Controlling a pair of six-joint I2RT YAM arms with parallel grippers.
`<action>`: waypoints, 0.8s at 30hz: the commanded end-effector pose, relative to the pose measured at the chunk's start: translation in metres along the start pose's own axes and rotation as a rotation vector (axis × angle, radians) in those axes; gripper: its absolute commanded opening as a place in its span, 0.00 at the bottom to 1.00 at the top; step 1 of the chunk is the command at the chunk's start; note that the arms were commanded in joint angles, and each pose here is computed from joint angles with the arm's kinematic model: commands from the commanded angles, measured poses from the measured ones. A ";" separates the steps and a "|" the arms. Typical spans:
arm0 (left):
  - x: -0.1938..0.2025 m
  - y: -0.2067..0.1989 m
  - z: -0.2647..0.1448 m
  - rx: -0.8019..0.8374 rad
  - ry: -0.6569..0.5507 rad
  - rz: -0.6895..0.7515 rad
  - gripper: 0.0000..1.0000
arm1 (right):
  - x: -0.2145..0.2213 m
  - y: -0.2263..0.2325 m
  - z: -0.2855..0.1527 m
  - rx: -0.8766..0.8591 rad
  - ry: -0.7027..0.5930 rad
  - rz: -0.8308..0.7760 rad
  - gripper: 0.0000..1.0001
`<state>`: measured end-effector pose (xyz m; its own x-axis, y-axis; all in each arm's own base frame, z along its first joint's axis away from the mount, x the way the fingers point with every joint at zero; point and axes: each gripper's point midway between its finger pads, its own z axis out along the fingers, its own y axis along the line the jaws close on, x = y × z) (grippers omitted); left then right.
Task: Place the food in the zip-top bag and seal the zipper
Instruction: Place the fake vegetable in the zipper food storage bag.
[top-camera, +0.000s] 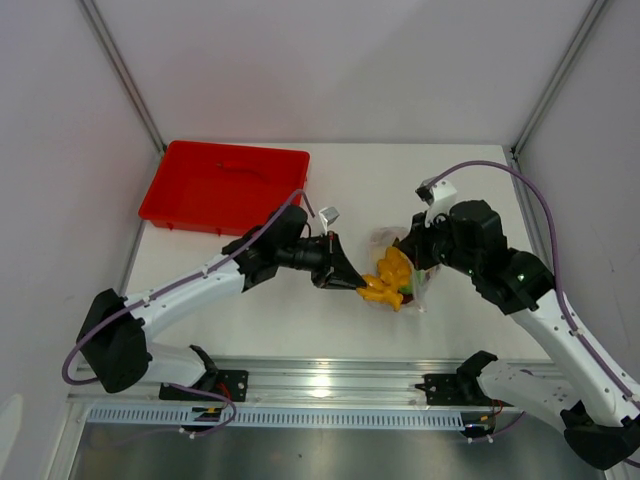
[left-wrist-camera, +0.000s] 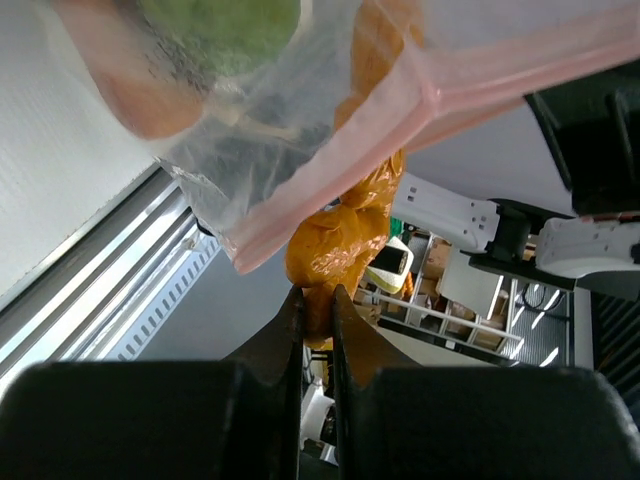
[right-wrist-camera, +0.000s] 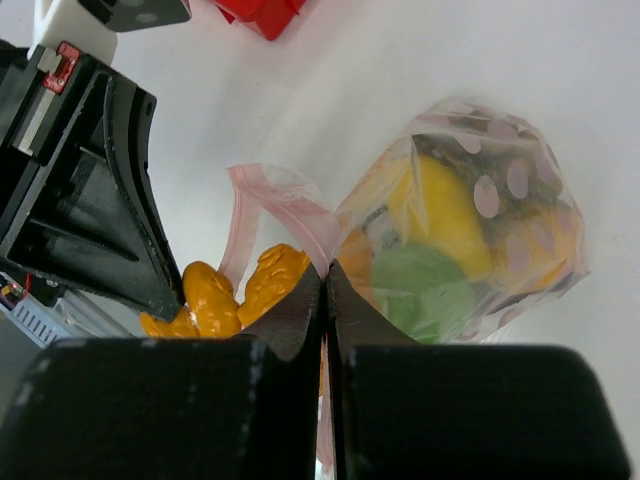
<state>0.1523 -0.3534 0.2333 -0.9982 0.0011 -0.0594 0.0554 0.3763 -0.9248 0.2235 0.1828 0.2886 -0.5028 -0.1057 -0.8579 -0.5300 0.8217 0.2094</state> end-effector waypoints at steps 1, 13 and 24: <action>-0.014 -0.027 -0.001 0.024 -0.046 -0.008 0.01 | -0.021 0.002 -0.007 0.006 -0.104 -0.040 0.00; -0.052 -0.007 -0.001 -0.155 -0.274 -0.078 0.01 | -0.023 0.000 -0.008 0.034 -0.111 -0.035 0.00; -0.069 -0.021 0.031 -0.148 -0.308 -0.109 0.01 | -0.029 0.019 0.003 -0.025 -0.081 0.104 0.00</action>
<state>0.2098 -0.3752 0.2227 -0.9586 -0.2737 -0.0787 -0.0848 0.5381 -0.8386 0.2273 0.1883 0.2800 -0.5349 -0.0771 -0.8414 -0.4796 0.8476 0.2272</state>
